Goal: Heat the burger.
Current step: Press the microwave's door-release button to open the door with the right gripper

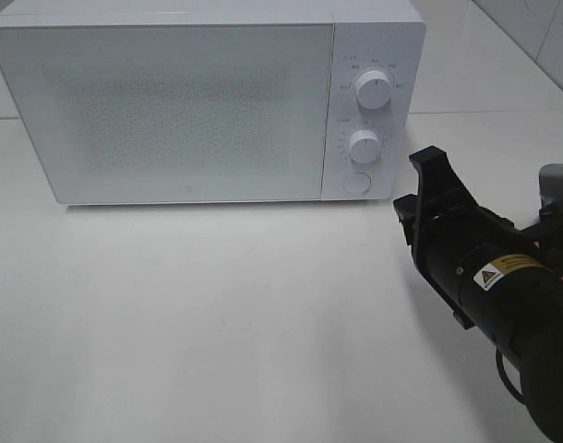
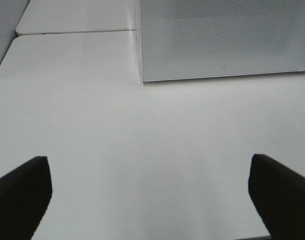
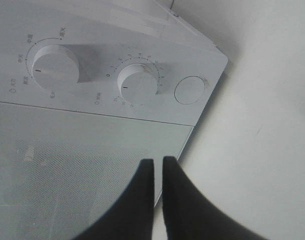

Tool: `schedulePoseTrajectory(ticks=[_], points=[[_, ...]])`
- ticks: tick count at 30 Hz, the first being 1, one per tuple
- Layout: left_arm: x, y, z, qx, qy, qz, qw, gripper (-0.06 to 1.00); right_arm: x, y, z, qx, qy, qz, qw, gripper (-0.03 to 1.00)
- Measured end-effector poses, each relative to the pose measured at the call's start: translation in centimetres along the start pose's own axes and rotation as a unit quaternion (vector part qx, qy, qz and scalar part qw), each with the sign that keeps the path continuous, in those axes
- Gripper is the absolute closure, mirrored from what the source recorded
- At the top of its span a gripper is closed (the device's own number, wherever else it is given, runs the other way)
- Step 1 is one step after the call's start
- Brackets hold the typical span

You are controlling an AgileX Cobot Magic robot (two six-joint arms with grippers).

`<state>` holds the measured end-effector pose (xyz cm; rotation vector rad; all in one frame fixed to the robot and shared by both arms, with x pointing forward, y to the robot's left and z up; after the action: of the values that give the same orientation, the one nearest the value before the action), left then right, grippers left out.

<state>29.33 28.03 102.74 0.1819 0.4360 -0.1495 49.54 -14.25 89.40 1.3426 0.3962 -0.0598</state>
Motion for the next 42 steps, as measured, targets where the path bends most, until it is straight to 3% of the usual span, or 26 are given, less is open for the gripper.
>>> schedulePoseTrajectory(ticks=[5,20,32,42], points=[[0.0,0.0,0.0,0.000,0.000,0.000,1.000,-0.05,0.0,-0.2,0.0,0.030,0.001,-0.005,1.000,0.96],[0.0,0.0,0.0,0.000,0.000,0.000,1.000,-0.05,1.5,-3.4,-1.1,0.150,-0.014,-0.076,0.986,0.96],[0.0,0.0,0.0,0.000,0.000,0.000,1.000,-0.05,3.4,-3.9,-2.3,0.173,-0.007,-0.089,0.981,0.96],[0.0,0.0,0.0,0.000,0.000,0.000,1.000,-0.05,5.6,-3.3,-0.6,0.204,-0.015,-0.086,0.975,0.96]])
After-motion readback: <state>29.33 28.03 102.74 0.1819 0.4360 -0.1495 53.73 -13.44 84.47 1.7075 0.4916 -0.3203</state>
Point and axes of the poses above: a point on each arm's last joint axis where the gripper is mounted, x pointing out along that axis toward the gripper, y along the wrist's bending axis when the last joint is at zero, z = x × y, the point moved 7 cm from there along x, pointing out along that axis toward the gripper, and after that the axes turned 9 degrees about x, right-handed, at the moved point
